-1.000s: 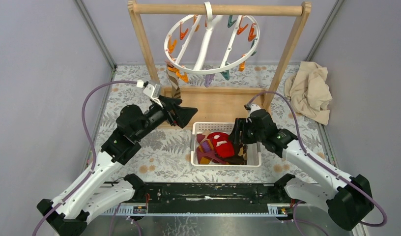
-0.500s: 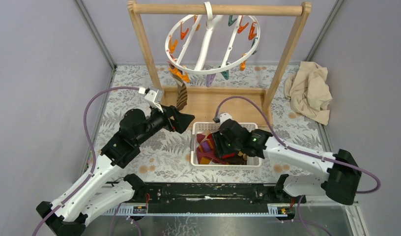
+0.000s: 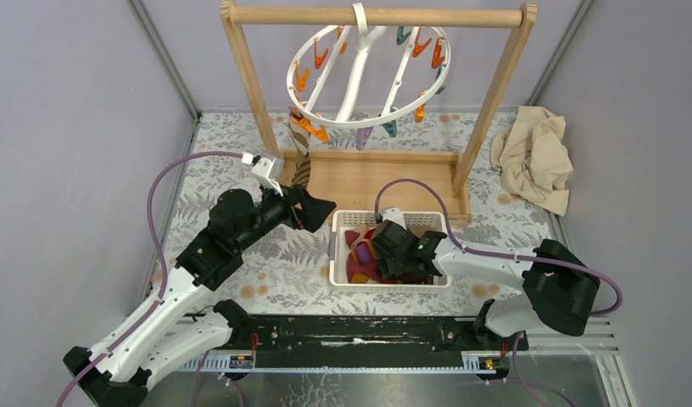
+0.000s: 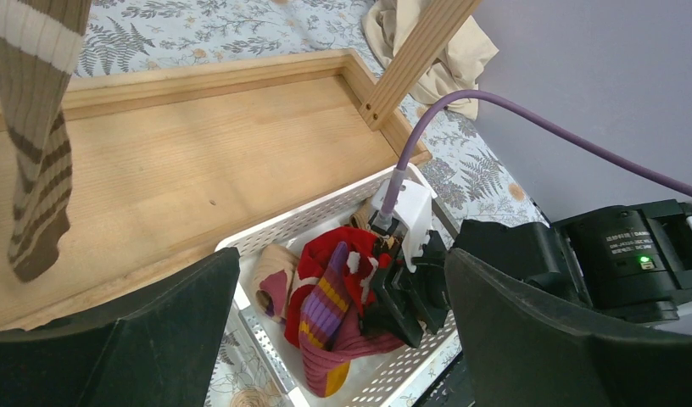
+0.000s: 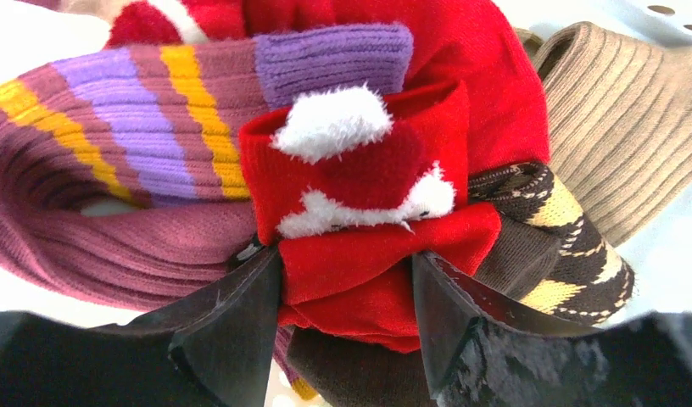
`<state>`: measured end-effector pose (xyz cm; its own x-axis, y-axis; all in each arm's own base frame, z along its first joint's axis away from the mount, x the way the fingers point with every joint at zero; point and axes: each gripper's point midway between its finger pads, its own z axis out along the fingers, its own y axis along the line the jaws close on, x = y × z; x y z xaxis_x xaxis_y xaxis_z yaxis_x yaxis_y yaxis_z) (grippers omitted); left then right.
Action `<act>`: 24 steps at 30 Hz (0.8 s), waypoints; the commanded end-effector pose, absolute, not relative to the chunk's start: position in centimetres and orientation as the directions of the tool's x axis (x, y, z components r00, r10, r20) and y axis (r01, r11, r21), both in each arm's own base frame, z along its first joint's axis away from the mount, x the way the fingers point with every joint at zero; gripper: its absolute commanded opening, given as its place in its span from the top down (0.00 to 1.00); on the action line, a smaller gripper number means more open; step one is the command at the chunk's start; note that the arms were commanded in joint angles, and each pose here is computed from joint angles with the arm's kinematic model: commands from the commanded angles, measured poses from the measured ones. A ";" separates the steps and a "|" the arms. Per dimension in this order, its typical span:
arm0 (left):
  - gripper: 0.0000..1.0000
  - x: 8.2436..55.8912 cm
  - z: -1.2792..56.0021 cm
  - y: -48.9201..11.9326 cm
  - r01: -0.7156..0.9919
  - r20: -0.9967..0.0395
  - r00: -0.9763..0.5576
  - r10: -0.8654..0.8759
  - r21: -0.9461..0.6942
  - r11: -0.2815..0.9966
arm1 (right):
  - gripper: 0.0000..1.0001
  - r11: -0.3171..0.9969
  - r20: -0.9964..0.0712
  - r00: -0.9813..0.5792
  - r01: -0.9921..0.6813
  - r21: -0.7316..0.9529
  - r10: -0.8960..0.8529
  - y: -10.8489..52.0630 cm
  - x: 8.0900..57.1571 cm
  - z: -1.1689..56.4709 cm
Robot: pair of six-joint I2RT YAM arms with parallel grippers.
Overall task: Remove the socks clipped to the hanger
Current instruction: Place the sock in the bin.
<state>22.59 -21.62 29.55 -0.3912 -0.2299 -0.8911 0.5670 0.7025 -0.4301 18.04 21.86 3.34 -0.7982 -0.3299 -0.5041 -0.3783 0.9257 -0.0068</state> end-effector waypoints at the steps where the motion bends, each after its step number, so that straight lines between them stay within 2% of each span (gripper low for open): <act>1: 0.01 22.3 29.3 -21.6 0.564 -0.887 -0.397 -0.236 -0.439 0.699 | 0.37 0.950 -0.483 -0.827 -0.311 -0.031 -0.287 20.1 18.3 1.0; 9: 0.01 22.2 29.0 -21.4 0.559 -0.887 -0.400 -0.230 -0.435 0.705 | 0.36 0.939 -0.457 -0.843 -0.341 0.050 -0.282 21.5 17.5 0.3; 19: 0.01 22.3 28.8 -21.4 0.553 -0.886 -0.405 -0.227 -0.435 0.711 | 0.31 0.904 -0.609 -0.742 -0.418 0.093 -0.280 23.8 19.8 10.7; 24: 0.01 22.2 28.7 -21.3 0.550 -0.883 -0.407 -0.233 -0.441 0.709 | 0.30 0.889 -0.631 -0.723 -0.444 0.113 -0.281 25.3 20.6 11.7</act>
<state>22.49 -21.43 28.94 -0.4030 -0.2263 -0.8868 0.5555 0.7096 -0.4335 20.15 24.68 10.55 -0.7410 -0.2626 -0.6180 -0.4128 0.9040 0.1109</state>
